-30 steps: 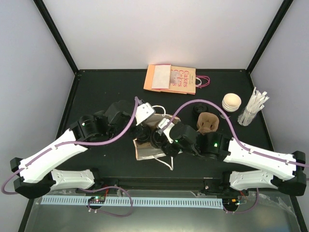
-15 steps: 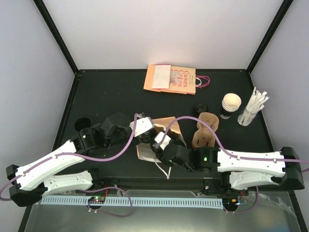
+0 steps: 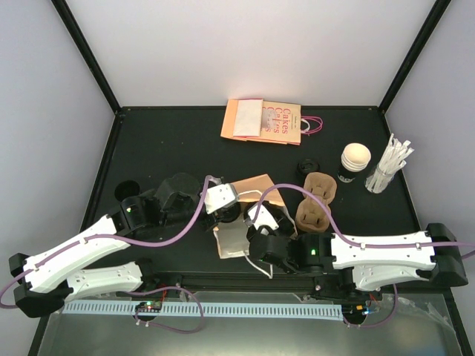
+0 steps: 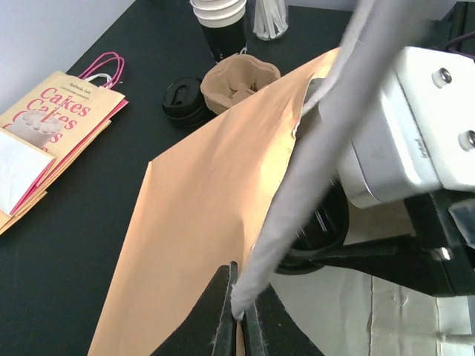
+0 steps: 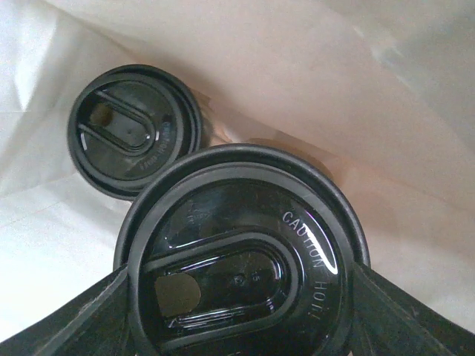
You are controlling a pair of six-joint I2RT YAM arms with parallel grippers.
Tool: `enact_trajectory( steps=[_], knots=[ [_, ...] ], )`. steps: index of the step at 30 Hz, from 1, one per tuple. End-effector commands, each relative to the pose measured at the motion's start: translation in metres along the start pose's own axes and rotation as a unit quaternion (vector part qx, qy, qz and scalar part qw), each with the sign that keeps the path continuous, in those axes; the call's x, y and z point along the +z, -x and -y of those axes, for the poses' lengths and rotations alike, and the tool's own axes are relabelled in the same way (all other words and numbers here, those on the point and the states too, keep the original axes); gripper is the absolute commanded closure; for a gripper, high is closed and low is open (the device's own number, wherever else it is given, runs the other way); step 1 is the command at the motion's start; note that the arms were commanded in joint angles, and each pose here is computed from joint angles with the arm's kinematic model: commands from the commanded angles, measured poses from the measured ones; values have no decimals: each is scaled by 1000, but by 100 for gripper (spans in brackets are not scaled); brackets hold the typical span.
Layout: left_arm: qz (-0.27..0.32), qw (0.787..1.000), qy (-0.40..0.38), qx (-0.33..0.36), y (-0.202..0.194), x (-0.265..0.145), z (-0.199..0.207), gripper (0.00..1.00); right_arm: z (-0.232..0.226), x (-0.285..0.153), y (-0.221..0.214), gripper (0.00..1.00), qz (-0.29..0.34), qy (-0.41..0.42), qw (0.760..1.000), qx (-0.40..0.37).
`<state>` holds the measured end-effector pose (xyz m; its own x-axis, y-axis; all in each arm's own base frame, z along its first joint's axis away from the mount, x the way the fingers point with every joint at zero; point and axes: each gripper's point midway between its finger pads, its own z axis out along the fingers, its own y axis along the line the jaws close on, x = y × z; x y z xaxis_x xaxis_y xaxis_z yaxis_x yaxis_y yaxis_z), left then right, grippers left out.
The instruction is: Pack the takeout coffee
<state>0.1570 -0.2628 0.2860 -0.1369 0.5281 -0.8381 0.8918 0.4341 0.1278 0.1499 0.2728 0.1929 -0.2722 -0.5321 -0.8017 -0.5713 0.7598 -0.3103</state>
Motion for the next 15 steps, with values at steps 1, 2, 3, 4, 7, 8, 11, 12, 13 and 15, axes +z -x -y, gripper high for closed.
enact_trajectory(
  steps=[1,2,3,4,7,8,11,12,13,15],
  knots=[
    [21,999,-25,-8,11,-4,8,97,19,-3,9,43,16,-53,997,50],
    [22,999,-27,-9,11,-3,9,97,18,-2,8,43,16,-53,997,56],
    [22,999,-30,-10,12,-3,10,97,18,-2,8,43,14,-54,997,62],
    [23,999,-32,-12,12,-3,11,97,19,-2,8,44,13,-54,996,70],
    [26,999,-45,-16,13,-2,15,97,19,2,7,46,6,-46,993,107],
    [26,998,-50,-18,13,-2,17,97,18,5,6,46,-2,-38,992,120],
    [29,997,-73,-20,14,-1,26,97,19,9,8,48,-3,-34,988,151],
    [29,996,-77,-23,14,0,27,97,19,9,10,48,1,-32,987,157],
    [31,996,-82,-25,14,0,28,97,19,9,12,48,6,-33,986,163],
    [31,995,-89,-28,14,1,31,97,19,10,15,49,15,-36,984,172]
  ],
)
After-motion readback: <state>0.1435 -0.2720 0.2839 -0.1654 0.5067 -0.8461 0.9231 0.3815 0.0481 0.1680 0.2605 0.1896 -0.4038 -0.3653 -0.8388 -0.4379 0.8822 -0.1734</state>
